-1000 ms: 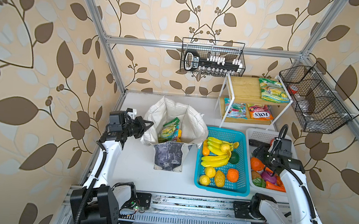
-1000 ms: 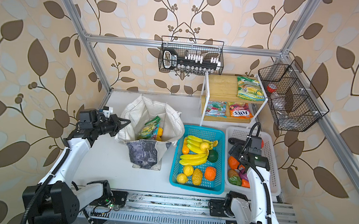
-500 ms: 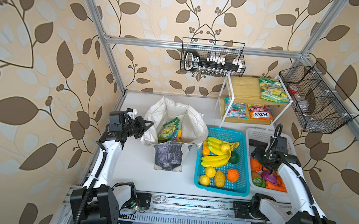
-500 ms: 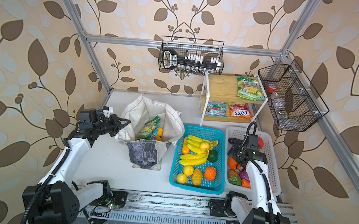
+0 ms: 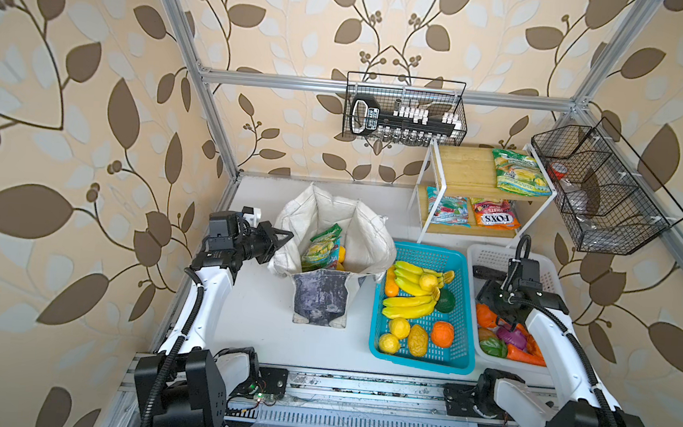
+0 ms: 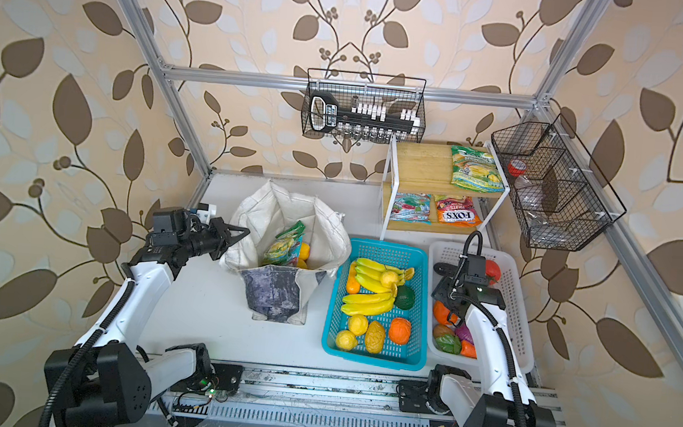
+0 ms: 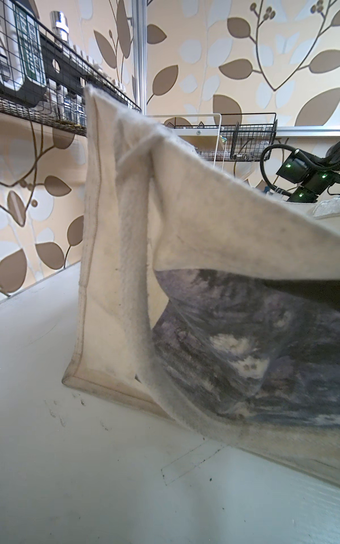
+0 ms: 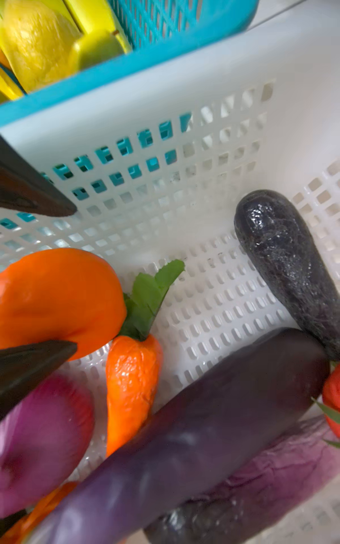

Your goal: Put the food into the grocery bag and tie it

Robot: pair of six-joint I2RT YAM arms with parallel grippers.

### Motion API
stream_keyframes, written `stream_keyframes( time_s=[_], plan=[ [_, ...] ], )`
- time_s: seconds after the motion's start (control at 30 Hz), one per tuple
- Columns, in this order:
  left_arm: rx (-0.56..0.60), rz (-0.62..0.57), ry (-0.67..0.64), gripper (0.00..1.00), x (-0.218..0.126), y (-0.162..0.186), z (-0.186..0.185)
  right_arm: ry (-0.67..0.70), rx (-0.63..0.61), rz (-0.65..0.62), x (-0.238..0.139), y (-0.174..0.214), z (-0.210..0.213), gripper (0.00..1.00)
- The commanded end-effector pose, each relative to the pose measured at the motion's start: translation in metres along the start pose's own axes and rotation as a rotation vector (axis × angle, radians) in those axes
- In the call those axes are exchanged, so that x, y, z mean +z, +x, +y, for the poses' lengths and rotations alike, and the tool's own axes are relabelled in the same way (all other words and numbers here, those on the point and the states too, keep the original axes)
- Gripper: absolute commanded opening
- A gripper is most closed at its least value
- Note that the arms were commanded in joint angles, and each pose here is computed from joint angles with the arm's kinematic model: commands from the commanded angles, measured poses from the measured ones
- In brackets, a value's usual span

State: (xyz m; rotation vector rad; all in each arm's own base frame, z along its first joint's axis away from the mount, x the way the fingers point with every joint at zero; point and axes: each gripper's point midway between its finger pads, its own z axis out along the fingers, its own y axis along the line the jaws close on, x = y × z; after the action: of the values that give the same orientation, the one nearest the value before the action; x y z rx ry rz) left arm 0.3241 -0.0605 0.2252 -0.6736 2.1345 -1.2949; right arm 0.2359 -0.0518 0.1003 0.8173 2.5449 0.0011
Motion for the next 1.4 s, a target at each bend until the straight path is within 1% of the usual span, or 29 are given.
stream_keyframes(
  time_s=[0.0, 0.17, 0.23, 0.33, 0.4, 0.5, 0.57, 0.7, 0.8, 0.87, 0.9, 1.07, 1.13, 1.27, 1.37],
  plan=[
    [0.027, 0.016, 0.051, 0.00, -0.001, 0.004, -0.010, 0.073, 0.015, 0.002, -0.006, 0.001, -0.013, 0.65],
    [0.035, 0.022, 0.053, 0.00, -0.002, 0.007, -0.012, 0.133, -0.001, 0.052, -0.001, 0.005, -0.018, 0.65],
    [0.035, 0.029, 0.064, 0.00, -0.001, 0.008, -0.014, 0.116, -0.003, 0.045, 0.001, 0.005, -0.015, 0.65],
    [0.044, 0.025, 0.071, 0.00, -0.003, 0.009, -0.017, 0.105, 0.000, 0.095, 0.007, 0.013, -0.013, 0.73],
    [0.047, 0.027, 0.071, 0.00, -0.003, 0.009, -0.017, 0.090, -0.001, 0.104, 0.010, 0.014, -0.010, 0.76],
    [0.047, 0.033, 0.072, 0.00, -0.002, 0.012, -0.017, 0.087, 0.000, 0.123, 0.018, 0.017, -0.010, 0.76],
    [0.054, 0.033, 0.074, 0.00, -0.002, 0.012, -0.019, 0.080, 0.007, 0.128, 0.022, 0.016, -0.010, 0.73],
    [0.051, 0.033, 0.069, 0.00, -0.002, 0.012, -0.017, 0.035, 0.026, 0.148, 0.033, 0.020, -0.003, 0.72],
    [0.055, 0.027, 0.062, 0.00, -0.003, 0.011, -0.017, 0.043, 0.024, 0.153, 0.037, 0.020, -0.004, 0.77],
    [0.051, 0.030, 0.061, 0.00, -0.002, 0.012, -0.016, 0.032, 0.034, 0.129, 0.039, 0.018, -0.002, 0.82],
    [0.052, 0.033, 0.065, 0.00, -0.002, 0.012, -0.017, 0.027, 0.039, 0.123, 0.042, 0.018, -0.002, 0.82],
    [0.053, 0.028, 0.049, 0.00, -0.002, 0.011, -0.014, 0.020, 0.044, 0.119, 0.048, 0.020, -0.001, 0.76],
    [0.046, 0.032, 0.053, 0.00, -0.001, 0.011, -0.013, 0.022, 0.044, 0.122, 0.050, 0.021, -0.002, 0.72],
    [0.045, 0.034, 0.053, 0.00, 0.000, 0.012, -0.013, 0.013, 0.050, 0.116, 0.048, 0.019, -0.001, 0.60],
    [0.046, 0.032, 0.053, 0.00, -0.001, 0.011, -0.013, -0.017, 0.056, 0.093, 0.041, 0.013, 0.002, 0.55]
  ],
)
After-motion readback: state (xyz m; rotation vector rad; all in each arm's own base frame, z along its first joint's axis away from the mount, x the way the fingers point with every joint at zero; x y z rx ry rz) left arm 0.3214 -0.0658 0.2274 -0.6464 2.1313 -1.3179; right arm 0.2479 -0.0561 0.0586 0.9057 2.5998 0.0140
